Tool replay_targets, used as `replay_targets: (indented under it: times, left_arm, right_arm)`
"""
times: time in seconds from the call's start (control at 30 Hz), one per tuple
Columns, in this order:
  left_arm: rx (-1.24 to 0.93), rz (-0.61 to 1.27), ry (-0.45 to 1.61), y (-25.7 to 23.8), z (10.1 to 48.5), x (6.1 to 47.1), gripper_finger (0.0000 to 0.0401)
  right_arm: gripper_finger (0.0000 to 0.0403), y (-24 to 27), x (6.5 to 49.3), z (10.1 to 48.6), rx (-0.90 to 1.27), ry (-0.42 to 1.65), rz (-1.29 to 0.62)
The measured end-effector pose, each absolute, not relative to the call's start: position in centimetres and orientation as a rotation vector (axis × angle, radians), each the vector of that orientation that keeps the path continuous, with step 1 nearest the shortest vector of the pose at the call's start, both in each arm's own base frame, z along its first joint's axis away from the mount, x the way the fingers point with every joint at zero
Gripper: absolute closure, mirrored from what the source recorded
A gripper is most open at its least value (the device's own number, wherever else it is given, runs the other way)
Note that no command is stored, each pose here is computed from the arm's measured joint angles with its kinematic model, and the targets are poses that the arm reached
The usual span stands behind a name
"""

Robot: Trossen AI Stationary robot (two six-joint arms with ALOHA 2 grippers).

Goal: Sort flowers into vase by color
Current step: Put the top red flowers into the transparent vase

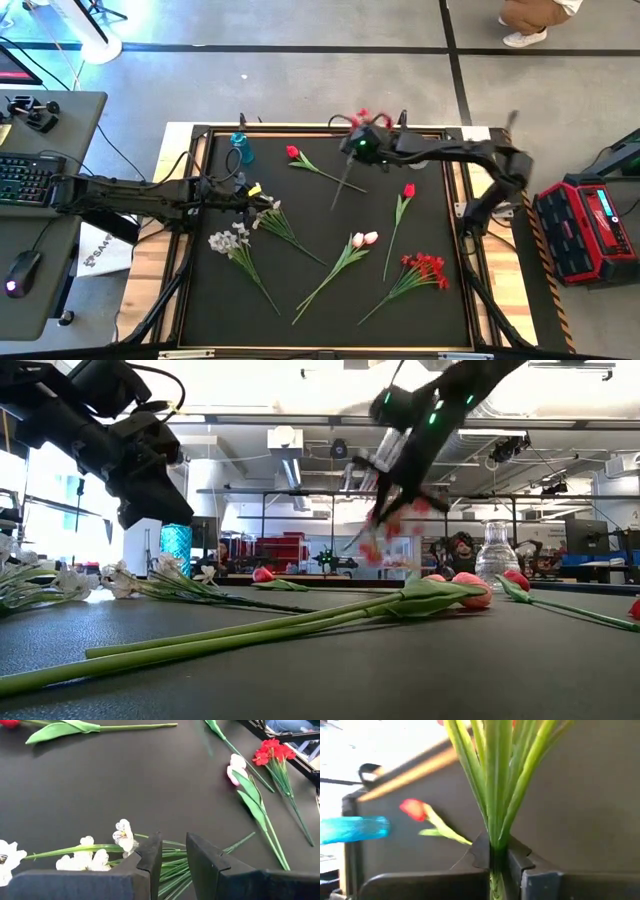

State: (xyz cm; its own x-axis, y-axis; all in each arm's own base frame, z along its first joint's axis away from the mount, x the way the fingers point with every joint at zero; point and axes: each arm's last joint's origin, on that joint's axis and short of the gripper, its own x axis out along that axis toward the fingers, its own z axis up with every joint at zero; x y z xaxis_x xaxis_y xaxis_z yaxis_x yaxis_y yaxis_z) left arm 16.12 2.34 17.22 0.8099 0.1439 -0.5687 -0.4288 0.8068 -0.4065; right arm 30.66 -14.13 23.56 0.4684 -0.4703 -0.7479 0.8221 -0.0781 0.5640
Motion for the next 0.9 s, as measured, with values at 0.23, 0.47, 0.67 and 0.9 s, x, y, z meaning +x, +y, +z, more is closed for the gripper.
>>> replay_targets:
  times: [0.23,0.47,0.67,0.9]
  left_arm:
    - [-0.5,0.3,0.506,2.4,17.6,16.4,0.0327]
    - [-0.411,0.289,0.389,2.6,18.6,16.9,0.0327]
    - [-0.397,0.319,0.309,2.7,19.3,17.1,0.0327]
    - [-0.446,0.333,0.305,2.7,19.2,17.1,0.0327]
  right_arm:
    - [0.04,-12.3,26.3,30.3,0.701,0.31,-1.151]
    - [0.0402,-9.7,22.0,34.4,0.307,0.213,-1.416]
    - [0.0402,-8.7,19.4,36.5,0.172,0.104,-1.591]
    - [0.0402,-9.3,18.4,35.6,0.059,0.094,-1.777]
